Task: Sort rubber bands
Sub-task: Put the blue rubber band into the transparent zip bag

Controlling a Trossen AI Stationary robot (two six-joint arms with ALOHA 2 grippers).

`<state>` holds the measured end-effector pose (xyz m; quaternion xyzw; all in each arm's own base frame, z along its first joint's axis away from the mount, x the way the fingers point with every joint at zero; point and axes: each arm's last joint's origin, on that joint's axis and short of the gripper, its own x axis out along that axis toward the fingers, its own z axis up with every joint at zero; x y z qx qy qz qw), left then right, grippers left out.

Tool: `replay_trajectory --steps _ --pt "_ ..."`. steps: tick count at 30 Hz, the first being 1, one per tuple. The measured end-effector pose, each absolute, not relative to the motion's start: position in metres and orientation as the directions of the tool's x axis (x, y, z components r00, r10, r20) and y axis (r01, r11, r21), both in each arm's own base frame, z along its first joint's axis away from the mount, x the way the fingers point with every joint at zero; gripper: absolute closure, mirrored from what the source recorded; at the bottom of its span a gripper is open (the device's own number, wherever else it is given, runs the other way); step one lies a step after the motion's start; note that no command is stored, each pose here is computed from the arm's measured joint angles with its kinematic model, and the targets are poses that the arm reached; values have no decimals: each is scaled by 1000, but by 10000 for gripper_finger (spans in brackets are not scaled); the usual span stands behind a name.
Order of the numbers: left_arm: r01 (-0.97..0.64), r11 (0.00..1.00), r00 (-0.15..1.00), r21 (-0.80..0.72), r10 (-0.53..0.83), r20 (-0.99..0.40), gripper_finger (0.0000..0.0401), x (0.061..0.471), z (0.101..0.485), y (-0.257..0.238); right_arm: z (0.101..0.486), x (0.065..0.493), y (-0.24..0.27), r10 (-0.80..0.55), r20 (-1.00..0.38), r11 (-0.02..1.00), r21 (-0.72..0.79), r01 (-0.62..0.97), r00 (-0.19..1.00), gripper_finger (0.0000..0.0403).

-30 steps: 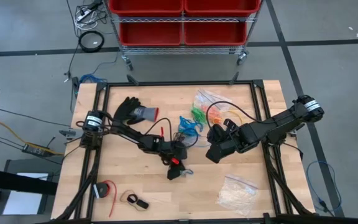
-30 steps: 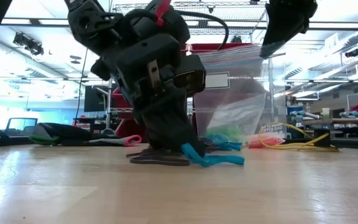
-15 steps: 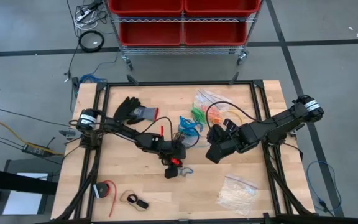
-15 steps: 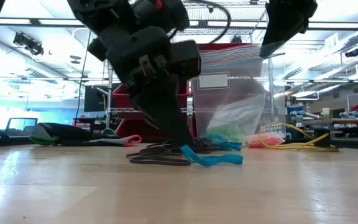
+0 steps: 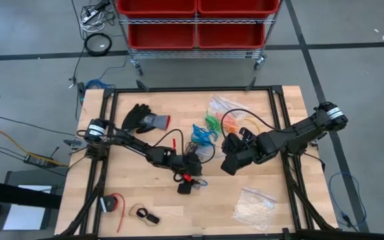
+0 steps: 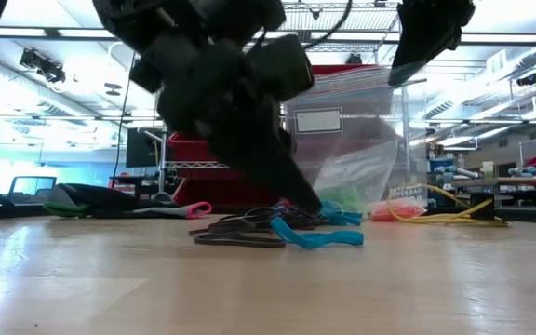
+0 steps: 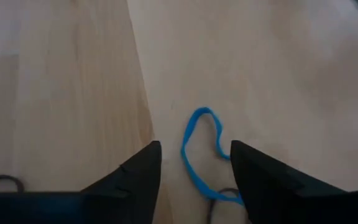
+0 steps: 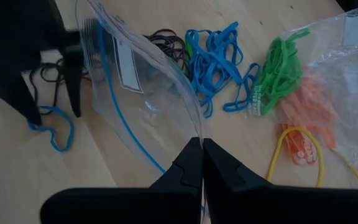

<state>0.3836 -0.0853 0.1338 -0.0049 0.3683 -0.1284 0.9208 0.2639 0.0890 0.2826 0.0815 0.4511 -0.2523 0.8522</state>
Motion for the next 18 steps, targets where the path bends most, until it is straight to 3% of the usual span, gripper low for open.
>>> replay_trajectory --steps 6,9,11,15,18 --pt "223 970 688 -102 -230 -688 201 388 115 -86 283 265 89 -354 -807 860 -81 504 473 403" --pt "211 971 687 -111 -228 -690 221 388 113 -86 283 265 89 -351 -805 860 -76 504 478 403" --pt "205 973 688 -107 -221 -692 257 389 112 -85 283 266 90 -350 -804 861 -74 503 480 403" --pt "202 973 682 -111 -221 -697 376 388 111 -85 284 267 90 -344 -802 867 -72 492 489 403" --pt "202 973 682 -112 -222 -697 394 388 111 -85 284 266 90 -343 -802 870 -75 488 488 403"
